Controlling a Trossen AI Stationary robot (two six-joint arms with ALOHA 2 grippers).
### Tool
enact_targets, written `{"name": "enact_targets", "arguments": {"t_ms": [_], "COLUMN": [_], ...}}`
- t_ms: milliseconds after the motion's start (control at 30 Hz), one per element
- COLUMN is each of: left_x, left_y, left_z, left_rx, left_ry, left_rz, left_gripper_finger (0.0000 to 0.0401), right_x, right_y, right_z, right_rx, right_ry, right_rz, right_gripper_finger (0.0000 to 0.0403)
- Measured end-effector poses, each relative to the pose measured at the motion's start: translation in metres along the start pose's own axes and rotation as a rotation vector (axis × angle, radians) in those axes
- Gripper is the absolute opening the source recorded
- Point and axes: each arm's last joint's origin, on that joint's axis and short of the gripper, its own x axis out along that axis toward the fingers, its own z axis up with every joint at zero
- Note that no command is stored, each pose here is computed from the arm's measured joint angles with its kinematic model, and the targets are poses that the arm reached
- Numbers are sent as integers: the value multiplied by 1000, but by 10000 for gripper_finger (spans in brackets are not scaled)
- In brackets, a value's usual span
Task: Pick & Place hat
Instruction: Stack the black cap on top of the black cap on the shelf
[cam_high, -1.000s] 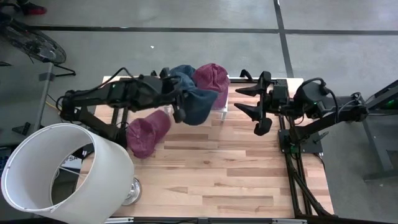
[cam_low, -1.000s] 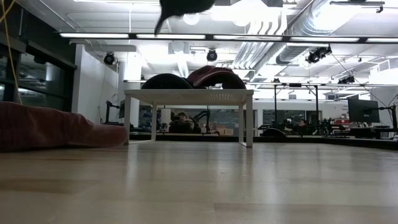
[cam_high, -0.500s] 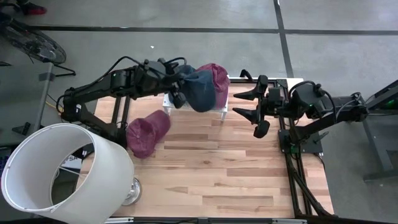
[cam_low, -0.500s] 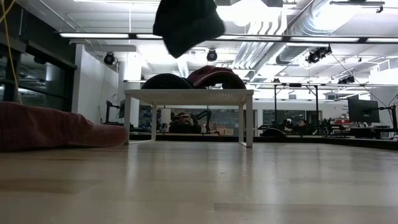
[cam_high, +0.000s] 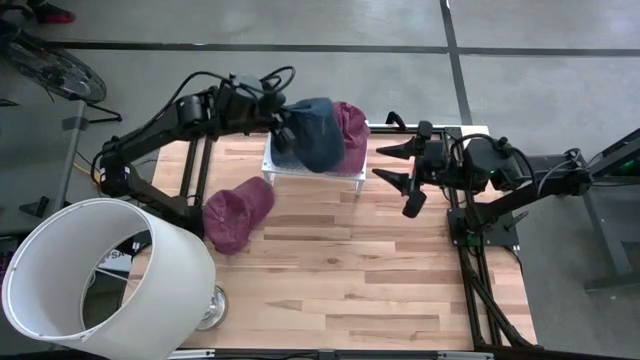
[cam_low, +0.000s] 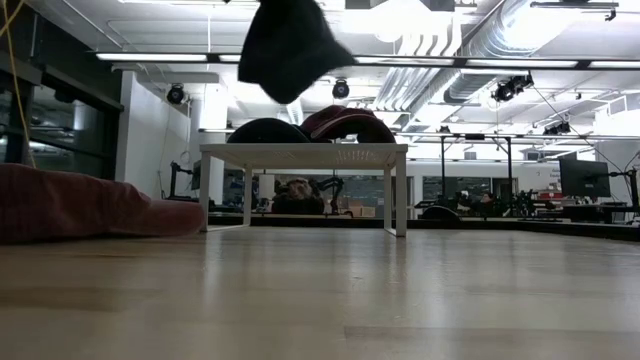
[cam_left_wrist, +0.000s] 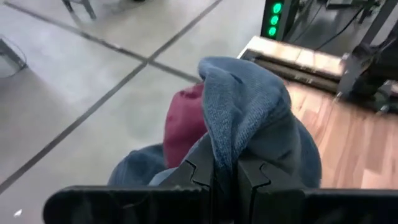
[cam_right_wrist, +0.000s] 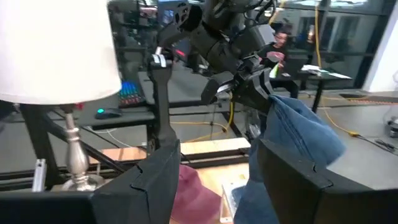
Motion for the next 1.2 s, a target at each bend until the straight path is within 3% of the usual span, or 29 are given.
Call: {"name": "enact_targets", "arguments": {"t_ms": [200, 500, 733, 1200], "left_x": [4, -17, -21, 6], "left_y": [17, 38, 38, 34], "left_z": [-3, 6, 1, -6], "left_rx": [4, 20, 82, 189], "left_ry": [49, 91, 159, 269], "left_rz": [-29, -22, -54, -66], "left_gripper_finger": [16, 16, 16, 16], "right_x": [0, -1, -1, -1], "right_y": [-1, -3, -4, -5], "right_z": [-5, -12, -12, -12], "right_rx": [25, 55, 52, 52], "right_ry": [49, 109, 105, 105], "right_rz": [-35, -82, -124, -160], "right_gripper_finger": [206, 206, 206, 206]}}
